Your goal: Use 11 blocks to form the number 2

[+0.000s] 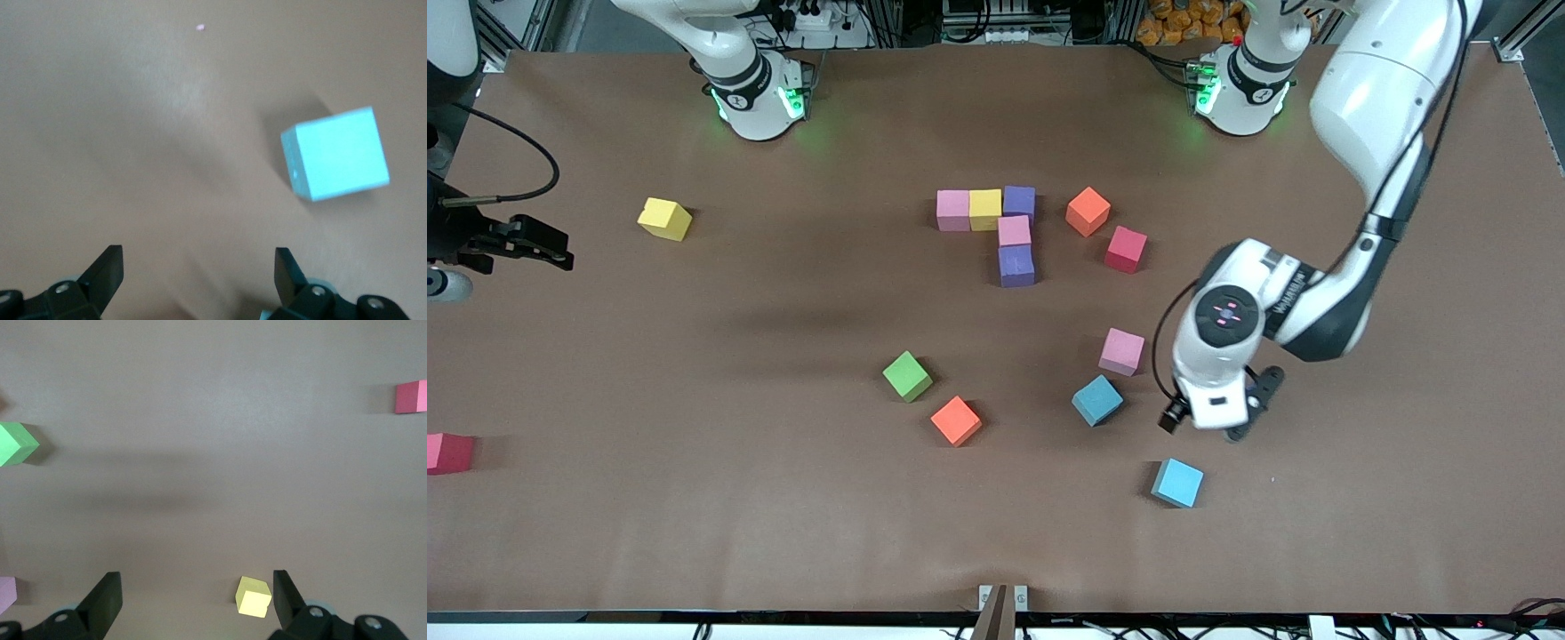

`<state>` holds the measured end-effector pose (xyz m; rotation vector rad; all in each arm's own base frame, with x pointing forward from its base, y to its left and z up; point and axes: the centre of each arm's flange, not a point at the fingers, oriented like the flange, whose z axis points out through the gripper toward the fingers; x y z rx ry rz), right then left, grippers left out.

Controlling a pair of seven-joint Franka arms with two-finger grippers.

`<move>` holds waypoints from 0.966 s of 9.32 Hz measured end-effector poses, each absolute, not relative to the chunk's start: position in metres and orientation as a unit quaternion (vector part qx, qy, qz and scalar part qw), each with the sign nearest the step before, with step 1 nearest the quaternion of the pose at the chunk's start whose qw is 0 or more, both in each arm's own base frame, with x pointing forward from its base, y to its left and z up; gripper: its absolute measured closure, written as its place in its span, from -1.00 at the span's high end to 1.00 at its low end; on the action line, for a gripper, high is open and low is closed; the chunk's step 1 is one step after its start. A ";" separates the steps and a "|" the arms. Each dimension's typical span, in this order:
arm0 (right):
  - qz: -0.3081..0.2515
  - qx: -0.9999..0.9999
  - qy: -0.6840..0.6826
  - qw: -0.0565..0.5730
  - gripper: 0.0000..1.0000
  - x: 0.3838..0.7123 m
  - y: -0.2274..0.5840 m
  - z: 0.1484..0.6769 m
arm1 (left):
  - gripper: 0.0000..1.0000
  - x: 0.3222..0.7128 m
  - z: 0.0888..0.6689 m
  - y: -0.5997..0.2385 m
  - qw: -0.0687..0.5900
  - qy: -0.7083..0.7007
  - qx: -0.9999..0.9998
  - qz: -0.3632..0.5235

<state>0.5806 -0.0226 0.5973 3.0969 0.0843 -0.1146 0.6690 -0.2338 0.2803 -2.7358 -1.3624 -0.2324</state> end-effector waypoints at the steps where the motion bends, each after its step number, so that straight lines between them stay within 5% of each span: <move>1: -0.037 0.999 0.028 0.021 1.00 0.581 -0.022 0.597 | 1.00 0.678 0.281 -0.220 0.025 -0.459 -0.884 -0.082; 9: -0.036 0.999 0.027 0.021 1.00 0.581 -0.022 0.598 | 1.00 0.730 0.253 -0.207 -0.076 -0.507 -0.851 -0.113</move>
